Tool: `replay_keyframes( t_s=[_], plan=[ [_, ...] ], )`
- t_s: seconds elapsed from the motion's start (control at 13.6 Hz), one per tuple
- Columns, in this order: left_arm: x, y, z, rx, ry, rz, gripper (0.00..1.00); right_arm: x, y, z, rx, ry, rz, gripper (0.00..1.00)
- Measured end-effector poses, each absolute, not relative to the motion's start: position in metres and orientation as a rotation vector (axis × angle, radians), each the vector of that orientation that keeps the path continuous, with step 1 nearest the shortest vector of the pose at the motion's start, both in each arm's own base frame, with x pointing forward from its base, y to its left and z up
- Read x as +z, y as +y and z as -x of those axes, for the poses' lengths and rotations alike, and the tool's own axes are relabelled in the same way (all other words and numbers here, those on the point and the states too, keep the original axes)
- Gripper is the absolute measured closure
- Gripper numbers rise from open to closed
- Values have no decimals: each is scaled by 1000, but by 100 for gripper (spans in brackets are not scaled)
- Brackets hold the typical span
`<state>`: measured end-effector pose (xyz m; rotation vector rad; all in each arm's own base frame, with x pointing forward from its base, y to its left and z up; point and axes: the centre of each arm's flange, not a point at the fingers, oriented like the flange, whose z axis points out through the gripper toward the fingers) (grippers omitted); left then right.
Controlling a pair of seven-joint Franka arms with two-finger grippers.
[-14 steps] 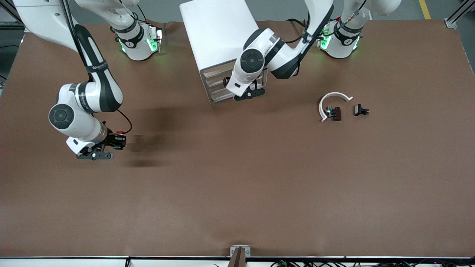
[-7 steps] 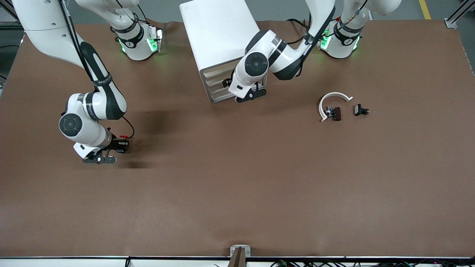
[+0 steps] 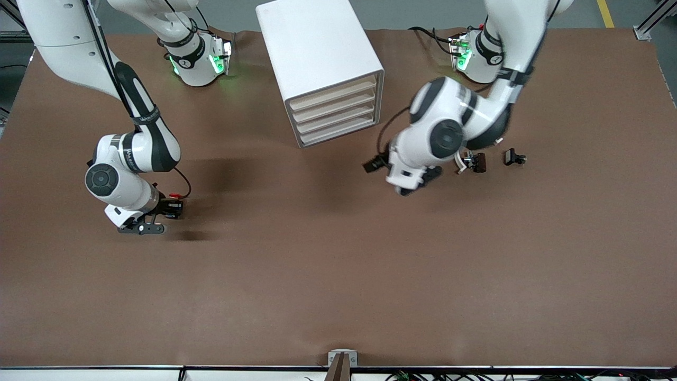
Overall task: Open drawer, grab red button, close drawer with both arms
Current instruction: 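Lower the red button beside the yellow button while the left gripper withdraws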
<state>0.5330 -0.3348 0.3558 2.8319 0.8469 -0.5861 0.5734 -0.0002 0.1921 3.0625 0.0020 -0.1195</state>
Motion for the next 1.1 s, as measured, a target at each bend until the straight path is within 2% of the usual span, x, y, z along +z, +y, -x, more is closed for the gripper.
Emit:
replay_keyframes(
  t_s=[0.07, 0.22, 0.44, 0.51, 0.81, 1.1],
  plan=[
    [373, -307, -554, -569, 884, -2826, 0, 192, -1, -574, -119, 1, -3062, 54],
    [408, -257, -589, -488, 947, -2816, 0, 193, -1, -574, -117, 0, -3062, 38],
    [448, -177, -628, -302, 1048, -2859, 0, 196, -1, -577, -104, -1, -3063, 6],
    [457, -151, -638, -242, 1064, -2878, 0, 197, -1, -579, -102, 0, -3062, 0],
    [495, -76, -650, -115, 1041, -2915, 0, 229, -1, -589, -127, -14, -3055, 0],
    [552, 4, -625, -88, 775, -3020, 0, 313, 8, -601, -141, -51, -3043, 0]
  ],
)
